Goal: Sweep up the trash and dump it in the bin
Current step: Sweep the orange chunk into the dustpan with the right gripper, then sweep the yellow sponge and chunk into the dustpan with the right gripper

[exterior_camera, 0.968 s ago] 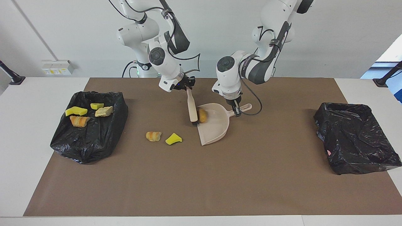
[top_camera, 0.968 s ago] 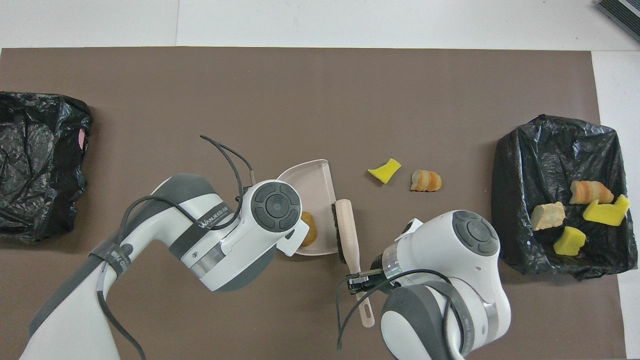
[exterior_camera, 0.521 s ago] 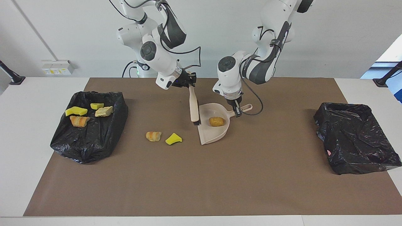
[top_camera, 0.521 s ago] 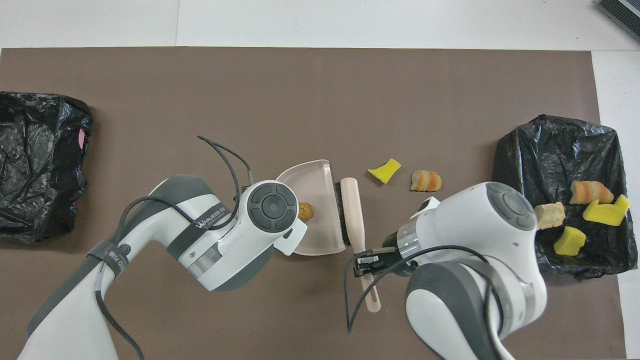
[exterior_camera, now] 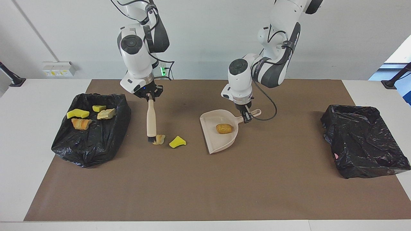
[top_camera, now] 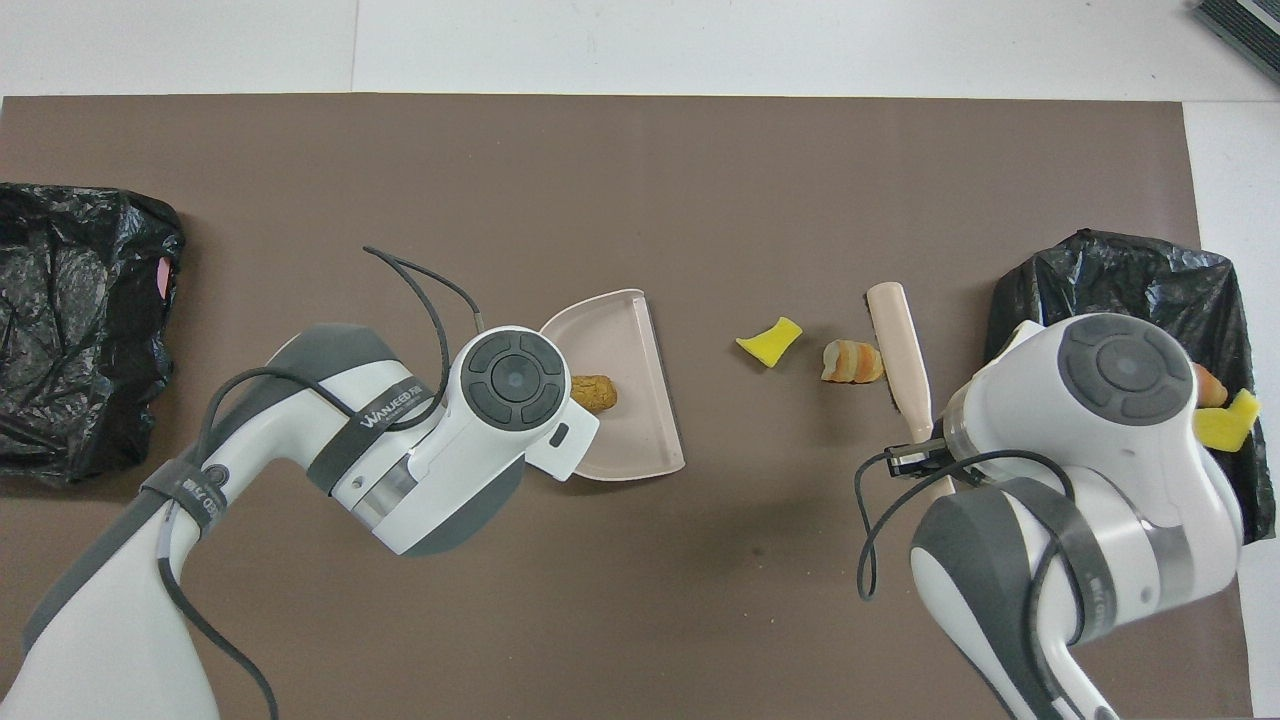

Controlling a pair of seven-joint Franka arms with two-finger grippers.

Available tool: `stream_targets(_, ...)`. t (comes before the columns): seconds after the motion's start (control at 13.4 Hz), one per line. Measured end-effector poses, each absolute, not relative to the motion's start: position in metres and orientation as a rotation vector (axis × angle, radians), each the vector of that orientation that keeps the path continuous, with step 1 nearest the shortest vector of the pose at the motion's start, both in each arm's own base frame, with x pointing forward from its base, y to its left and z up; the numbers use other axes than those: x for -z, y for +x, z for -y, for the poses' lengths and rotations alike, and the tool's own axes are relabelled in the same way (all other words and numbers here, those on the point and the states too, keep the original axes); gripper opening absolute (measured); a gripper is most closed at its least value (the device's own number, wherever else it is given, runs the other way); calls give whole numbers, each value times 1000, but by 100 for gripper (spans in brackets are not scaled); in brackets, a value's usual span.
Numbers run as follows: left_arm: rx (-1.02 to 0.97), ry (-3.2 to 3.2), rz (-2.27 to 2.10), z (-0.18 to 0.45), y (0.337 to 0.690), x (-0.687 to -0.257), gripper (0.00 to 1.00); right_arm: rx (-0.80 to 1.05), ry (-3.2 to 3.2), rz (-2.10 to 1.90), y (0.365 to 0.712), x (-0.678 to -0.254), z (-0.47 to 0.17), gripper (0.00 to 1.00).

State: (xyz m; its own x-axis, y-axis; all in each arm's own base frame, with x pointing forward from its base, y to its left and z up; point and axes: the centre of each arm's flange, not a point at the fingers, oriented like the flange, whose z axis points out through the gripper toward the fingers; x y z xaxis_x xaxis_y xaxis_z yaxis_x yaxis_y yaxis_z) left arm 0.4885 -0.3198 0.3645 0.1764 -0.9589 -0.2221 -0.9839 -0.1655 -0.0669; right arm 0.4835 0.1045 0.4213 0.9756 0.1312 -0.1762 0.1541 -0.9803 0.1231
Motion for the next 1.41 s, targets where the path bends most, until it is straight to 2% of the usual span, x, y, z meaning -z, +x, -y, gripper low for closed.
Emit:
stream_targets(0.45,-235,-2287,-1891,321,505,-360,31,352,2901,-242,502,-353,-94,26)
stream_targets(1.19,-269,-2277,-1906,323,498,-351,31,573,3270,-312,461,-346,-214,26)
stream_targets(1.41,-277,-2274,-1907,323,496,-348,31,638,3356,-263,453,-348,-232,26)
